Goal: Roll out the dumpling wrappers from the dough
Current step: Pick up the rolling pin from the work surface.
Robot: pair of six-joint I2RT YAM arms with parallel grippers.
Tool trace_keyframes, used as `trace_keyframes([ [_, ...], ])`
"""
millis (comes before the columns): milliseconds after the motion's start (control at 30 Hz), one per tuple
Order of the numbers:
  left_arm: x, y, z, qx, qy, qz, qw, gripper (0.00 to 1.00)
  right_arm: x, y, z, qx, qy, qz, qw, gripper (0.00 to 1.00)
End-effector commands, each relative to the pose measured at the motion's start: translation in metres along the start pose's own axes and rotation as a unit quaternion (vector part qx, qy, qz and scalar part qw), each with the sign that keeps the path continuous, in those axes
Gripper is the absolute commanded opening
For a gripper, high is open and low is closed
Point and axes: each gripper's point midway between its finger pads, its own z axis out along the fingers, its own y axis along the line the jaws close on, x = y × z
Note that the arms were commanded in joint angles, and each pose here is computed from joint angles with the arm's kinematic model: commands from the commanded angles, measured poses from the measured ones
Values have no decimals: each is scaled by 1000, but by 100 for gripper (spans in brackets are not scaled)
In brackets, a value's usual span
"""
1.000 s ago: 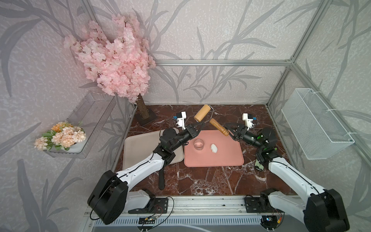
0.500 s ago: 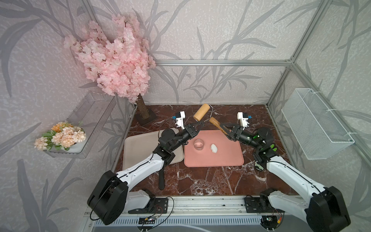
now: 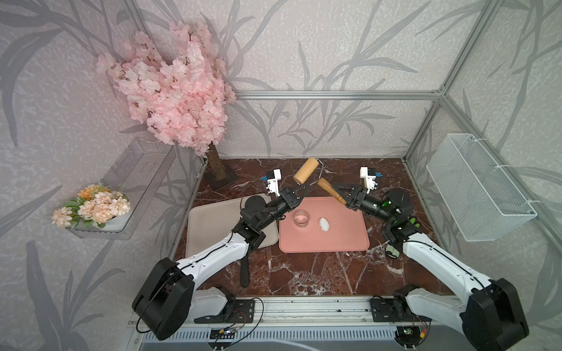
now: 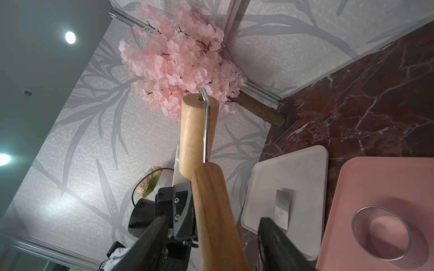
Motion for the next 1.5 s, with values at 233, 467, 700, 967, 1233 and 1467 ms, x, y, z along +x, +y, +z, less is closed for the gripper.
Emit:
trace_keyframes([
  [233,-11,-30,-3,57,-27,14,998,0,1,3,4,2,2,-7,1000,60],
  [467,-11,-27,-4,52,-28,15,998,0,-1,7,5,-3,0,-7,1000,61],
  [700,-10,-25,-4,49,-29,15,998,0,3,2,7,0,7,-1,1000,62],
  [967,-10,-22,-3,46,-31,13,998,0,2,3,7,-2,3,0,1000,63],
  [1233,-10,-20,-3,45,-30,11,998,0,3,2,8,-4,7,3,1000,62],
  [1467,-10,-19,-2,43,-32,10,999,0,3,4,9,-8,8,2,1000,55],
])
